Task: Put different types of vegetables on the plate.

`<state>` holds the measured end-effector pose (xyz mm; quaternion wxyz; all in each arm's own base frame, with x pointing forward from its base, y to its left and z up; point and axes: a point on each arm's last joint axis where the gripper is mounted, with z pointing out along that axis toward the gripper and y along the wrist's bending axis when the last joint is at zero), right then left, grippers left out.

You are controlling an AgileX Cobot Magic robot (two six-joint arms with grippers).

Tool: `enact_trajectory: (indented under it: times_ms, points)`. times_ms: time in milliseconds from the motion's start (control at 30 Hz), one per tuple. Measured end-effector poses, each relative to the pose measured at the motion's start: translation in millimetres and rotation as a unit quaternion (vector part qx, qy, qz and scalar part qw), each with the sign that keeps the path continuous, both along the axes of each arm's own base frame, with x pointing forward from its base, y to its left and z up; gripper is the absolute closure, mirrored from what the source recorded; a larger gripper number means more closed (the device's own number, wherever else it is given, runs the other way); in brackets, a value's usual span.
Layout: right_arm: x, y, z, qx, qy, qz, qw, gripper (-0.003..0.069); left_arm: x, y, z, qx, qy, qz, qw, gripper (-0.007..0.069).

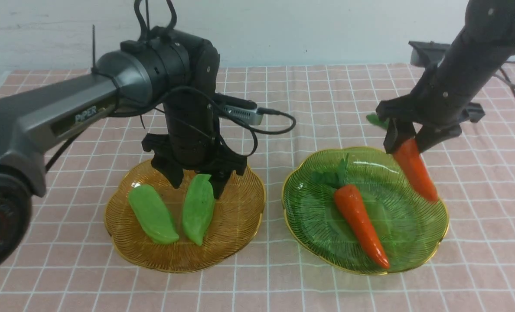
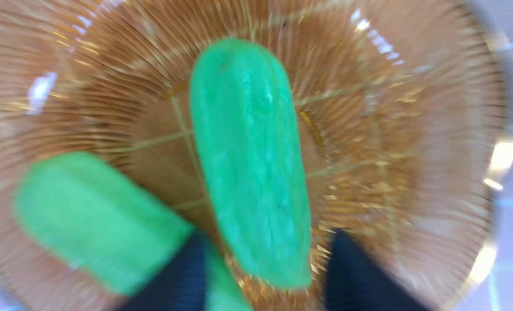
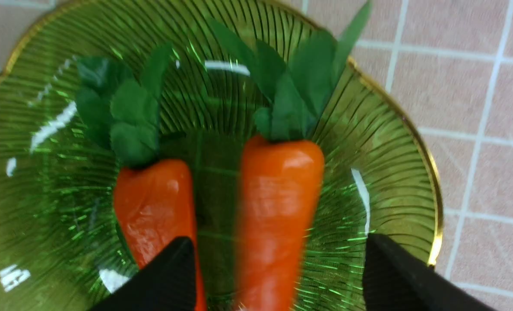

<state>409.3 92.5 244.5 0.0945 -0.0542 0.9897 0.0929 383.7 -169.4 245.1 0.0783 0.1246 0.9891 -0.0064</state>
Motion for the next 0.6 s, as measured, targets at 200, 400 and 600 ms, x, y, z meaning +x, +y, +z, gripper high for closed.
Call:
enact_trajectory:
  times_ms: [200, 400, 600]
  points:
    - [-4, -1, 0, -0.001, 0.003, 0.004, 1.000, 0.0161, -26, 13, 71, -0.022, -0.082, -0.036, 0.996, 0.0588]
    - [-33, -9, 71, -0.002, -0.089, 0.016, 0.996, 0.0355, -63, 30, 136, -0.050, -0.160, -0.038, 0.985, 0.0629]
    - [-106, -25, 176, 0.007, -0.235, 0.013, 0.972, 0.0624, -105, 49, 187, -0.075, -0.225, -0.036, 0.971, 0.0629]
